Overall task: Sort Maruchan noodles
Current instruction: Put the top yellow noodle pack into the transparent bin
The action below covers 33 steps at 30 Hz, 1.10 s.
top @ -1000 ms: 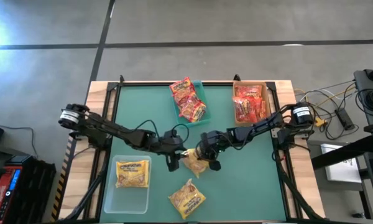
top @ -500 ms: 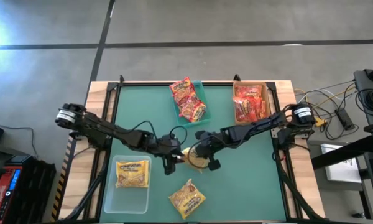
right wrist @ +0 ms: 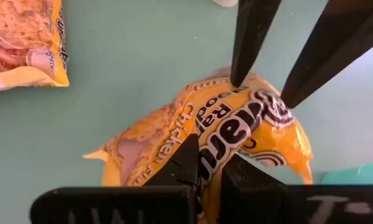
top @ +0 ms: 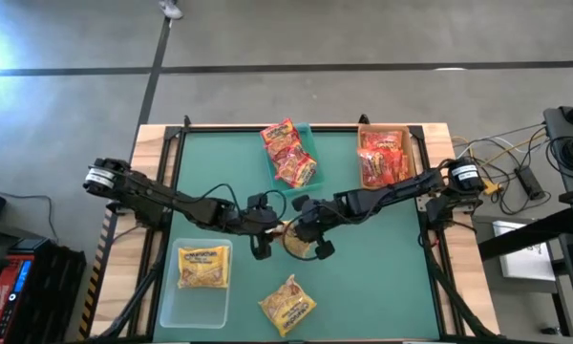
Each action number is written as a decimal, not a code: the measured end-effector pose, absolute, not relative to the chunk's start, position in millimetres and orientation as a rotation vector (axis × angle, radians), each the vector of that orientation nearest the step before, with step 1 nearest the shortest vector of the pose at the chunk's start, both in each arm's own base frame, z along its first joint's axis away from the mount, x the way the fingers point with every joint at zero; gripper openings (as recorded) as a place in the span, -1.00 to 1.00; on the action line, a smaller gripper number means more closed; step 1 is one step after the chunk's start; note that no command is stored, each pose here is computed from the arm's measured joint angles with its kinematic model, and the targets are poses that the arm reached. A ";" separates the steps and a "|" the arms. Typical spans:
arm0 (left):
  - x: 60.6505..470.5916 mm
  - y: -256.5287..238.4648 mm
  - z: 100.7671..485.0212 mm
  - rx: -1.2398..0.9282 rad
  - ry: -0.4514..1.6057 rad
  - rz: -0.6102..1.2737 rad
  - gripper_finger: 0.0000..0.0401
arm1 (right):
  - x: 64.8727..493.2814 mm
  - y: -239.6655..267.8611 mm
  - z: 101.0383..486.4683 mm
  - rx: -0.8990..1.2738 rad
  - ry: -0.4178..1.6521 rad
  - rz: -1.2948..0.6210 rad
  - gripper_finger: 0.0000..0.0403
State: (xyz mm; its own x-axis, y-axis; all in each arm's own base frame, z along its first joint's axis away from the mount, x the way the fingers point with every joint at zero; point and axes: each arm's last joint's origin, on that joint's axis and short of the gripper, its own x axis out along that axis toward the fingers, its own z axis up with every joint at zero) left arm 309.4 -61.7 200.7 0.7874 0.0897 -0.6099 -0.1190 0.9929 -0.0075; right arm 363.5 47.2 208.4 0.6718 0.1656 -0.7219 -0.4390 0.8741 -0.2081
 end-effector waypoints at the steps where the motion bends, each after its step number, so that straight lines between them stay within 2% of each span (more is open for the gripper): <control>1: 309.2 -61.6 201.6 -0.045 0.651 0.112 -0.41 | 363.5 47.1 209.1 -0.387 0.769 0.347 -0.96; 7: 308.4 -61.7 200.4 -0.059 0.666 0.112 -0.37 | 362.7 47.0 207.4 -0.353 0.779 0.334 -0.96; 16: 310.1 -64.9 191.0 -0.147 0.697 0.140 -0.18 | 357.2 47.8 188.9 -0.315 0.842 0.326 -0.96; 27: 319.3 -67.1 203.5 0.037 0.549 0.050 -0.04 | 360.3 49.3 192.5 -0.317 0.806 0.325 -0.96; 33: 319.8 -64.9 203.5 0.047 0.551 0.051 0.00 | 360.2 50.5 192.6 -0.318 0.804 0.328 -0.96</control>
State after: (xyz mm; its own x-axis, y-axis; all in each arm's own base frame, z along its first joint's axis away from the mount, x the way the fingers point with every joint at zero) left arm 319.8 -64.9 203.5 0.8510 0.0613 -0.5216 -0.0361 0.9976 0.0582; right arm 360.2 50.5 192.6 0.6488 0.1641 -0.7430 -0.4023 0.9028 -0.1519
